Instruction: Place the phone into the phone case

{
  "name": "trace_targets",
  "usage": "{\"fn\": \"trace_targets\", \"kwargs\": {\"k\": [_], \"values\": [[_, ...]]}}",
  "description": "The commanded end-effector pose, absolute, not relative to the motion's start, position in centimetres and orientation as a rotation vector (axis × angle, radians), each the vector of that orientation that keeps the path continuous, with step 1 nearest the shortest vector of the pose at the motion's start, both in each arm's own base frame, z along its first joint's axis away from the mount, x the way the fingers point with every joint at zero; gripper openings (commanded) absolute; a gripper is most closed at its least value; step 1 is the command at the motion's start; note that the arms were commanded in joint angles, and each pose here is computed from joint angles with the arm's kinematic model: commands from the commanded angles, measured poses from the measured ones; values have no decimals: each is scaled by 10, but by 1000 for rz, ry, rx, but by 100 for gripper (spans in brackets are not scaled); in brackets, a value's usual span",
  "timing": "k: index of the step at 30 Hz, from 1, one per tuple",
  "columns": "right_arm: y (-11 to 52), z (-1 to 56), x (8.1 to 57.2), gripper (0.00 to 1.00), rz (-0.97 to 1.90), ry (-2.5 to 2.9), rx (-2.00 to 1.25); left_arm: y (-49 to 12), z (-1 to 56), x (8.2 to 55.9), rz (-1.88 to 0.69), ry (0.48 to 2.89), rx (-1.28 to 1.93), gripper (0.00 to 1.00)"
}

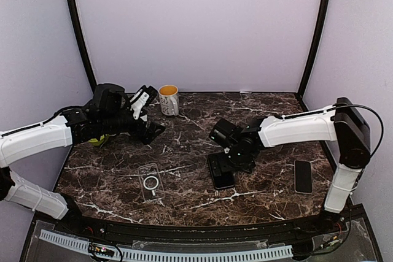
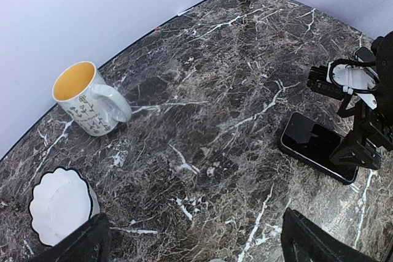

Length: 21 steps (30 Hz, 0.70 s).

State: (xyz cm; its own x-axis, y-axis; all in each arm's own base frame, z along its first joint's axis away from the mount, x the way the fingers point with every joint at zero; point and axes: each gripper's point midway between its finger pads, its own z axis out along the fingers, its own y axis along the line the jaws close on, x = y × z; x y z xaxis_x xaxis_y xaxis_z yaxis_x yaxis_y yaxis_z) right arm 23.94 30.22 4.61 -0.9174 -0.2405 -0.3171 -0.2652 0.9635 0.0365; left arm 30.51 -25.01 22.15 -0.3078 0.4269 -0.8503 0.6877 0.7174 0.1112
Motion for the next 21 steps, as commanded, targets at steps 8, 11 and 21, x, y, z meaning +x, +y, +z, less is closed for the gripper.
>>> {"fn": "trace_targets", "kwargs": {"k": [8,11,21], "values": [[329,32,229,99,230,2870,-307,-247,224,306,-328,1931,854,99],[320,24,227,99,116,2882,-321,-248,225,306,-329,1928,857,99],[308,8,218,95,-65,2898,-389,-248,224,305,-333,1929,860,99]]}}
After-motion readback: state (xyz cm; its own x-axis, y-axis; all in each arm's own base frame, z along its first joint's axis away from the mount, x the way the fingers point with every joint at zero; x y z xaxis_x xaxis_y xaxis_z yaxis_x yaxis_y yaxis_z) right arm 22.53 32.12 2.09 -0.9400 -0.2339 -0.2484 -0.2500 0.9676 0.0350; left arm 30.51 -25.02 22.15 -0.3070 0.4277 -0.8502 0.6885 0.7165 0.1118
